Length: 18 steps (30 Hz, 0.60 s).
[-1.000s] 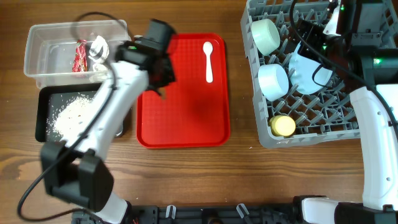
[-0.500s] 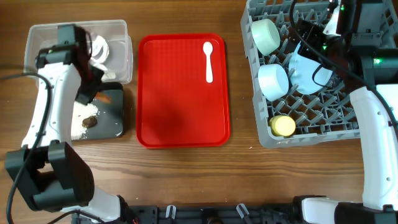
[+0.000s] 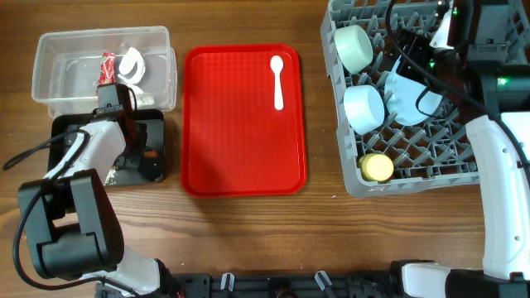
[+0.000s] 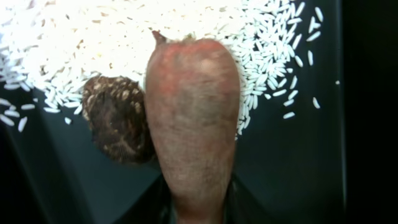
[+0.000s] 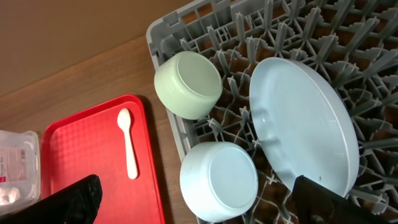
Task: Sort waste into correct bins and load items into the dishwasher rack
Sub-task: 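Carry the carrot left and drop it onto the black tray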
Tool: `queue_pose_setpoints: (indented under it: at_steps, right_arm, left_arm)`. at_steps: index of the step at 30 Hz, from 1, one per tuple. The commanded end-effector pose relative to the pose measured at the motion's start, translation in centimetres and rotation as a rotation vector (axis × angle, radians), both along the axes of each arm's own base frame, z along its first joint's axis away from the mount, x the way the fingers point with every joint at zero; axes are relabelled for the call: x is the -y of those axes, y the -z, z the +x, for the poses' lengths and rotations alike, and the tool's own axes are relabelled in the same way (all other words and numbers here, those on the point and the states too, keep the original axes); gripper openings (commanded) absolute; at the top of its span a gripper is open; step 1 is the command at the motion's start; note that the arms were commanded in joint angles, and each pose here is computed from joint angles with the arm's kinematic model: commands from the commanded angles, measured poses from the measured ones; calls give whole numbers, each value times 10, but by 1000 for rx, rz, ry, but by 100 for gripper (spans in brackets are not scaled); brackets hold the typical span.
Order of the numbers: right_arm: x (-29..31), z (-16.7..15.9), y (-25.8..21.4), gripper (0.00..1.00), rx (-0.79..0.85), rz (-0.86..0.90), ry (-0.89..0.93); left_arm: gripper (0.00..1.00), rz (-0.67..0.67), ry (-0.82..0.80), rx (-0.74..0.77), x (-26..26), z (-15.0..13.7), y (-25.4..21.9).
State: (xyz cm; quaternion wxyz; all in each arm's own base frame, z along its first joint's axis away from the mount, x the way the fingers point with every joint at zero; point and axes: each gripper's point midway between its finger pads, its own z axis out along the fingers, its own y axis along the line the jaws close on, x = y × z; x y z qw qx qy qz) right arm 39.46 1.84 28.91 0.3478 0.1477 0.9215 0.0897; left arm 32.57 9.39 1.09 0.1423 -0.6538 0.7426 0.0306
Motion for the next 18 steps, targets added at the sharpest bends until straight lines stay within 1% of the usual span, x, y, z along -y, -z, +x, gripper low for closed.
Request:
queue_pose_setpoints:
  at_steps: [1,2,3,4,6,9,11,13,15,18]
  right_arm:
    - [-3,2,6,99,-19,17,-5]
    - [-4,2,6,100,-19,23,-10]
    - [-5,2,5,100,-18,26,-13]
    - [-7,2,5,100,-15,33,-20]
    - [-10,3,3,100,-7,47,-35]
    - [-19,8,-2,99,22,83,-71]
    - [-34,12,-10,99,59,116,-126]
    - [-52,18,-18,98,100,126,-172]
    - [-84,26,-24,98,153,110,-227]
    - [-118,36,-16,99,168,89,-249]
  left_arm:
    - [47,30,-26,5,-7,0,0]
    - [49,30,-26,7,-7,0,0]
    - [56,31,-25,11,-7,1,0]
    - [61,32,-18,15,-7,3,-1]
    - [67,40,11,19,-7,6,-4]
    - [71,59,98,26,-8,12,-19]
    - [71,70,141,24,-8,12,-36]
    - [72,85,190,24,-7,8,-56]
    - [75,107,240,49,-5,1,-85]
    - [77,136,340,93,-1,-3,-111]
